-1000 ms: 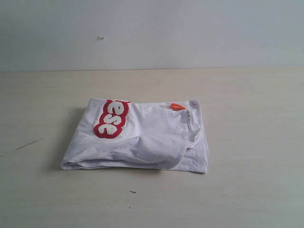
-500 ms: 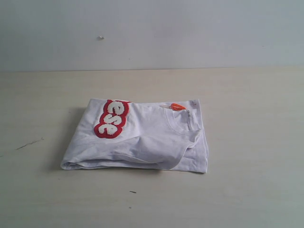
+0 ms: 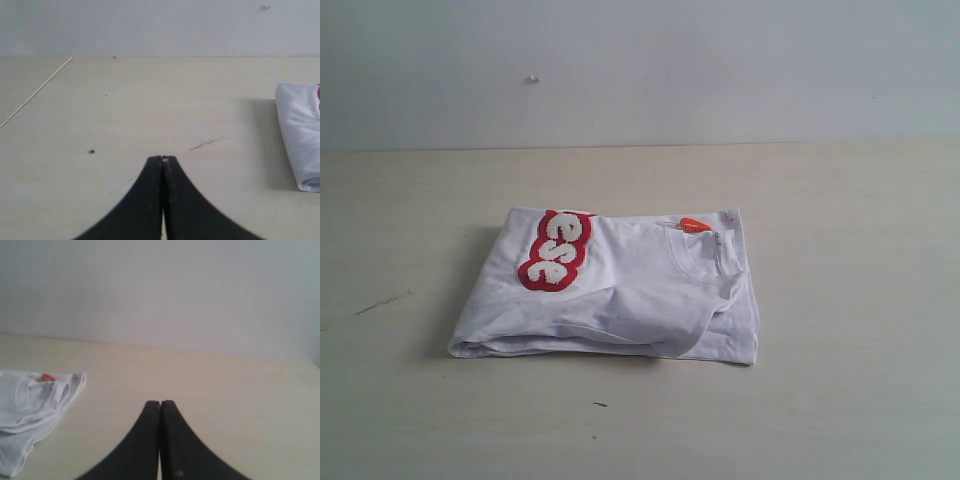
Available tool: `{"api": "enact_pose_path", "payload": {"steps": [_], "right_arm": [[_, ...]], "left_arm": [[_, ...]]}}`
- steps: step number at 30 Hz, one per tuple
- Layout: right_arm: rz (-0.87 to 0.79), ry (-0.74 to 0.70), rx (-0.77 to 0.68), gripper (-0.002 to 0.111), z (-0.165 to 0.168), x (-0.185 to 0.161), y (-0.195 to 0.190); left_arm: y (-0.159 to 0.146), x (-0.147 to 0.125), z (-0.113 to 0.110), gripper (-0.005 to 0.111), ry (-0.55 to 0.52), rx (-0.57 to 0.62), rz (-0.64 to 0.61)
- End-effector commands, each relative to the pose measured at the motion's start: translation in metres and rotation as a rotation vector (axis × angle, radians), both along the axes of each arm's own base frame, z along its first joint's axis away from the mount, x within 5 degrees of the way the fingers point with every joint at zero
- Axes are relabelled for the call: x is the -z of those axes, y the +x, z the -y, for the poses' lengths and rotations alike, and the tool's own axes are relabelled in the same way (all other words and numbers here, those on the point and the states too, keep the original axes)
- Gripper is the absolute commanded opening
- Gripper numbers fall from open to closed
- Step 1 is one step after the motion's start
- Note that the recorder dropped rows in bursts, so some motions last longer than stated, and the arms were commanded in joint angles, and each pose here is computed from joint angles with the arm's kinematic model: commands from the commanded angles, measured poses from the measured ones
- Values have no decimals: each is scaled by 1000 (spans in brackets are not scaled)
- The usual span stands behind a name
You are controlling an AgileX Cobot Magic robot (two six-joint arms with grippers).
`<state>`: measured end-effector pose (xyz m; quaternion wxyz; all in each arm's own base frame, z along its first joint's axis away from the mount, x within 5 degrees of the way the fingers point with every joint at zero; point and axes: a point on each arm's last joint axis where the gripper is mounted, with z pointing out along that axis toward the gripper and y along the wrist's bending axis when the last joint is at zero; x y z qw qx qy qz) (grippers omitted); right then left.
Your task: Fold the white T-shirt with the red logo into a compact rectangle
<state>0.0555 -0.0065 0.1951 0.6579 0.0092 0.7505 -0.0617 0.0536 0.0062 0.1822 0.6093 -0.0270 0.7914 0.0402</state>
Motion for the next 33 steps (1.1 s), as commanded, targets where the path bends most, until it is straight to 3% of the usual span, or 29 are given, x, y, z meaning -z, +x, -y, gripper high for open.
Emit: {"api": "enact_pose_path", "payload": {"steps": [1,11,33], "right_arm": [[-34,-33,5,0,1,4,-1],[-141,-14,3,0,0,14,-3],[-137,-12,2,0,0,13,-3]], "left_arm": [[0,-1,0,0,0,-2,13],[0,-1,0,0,0,-2,13],[0,-1,0,0,0,-2,13]]}}
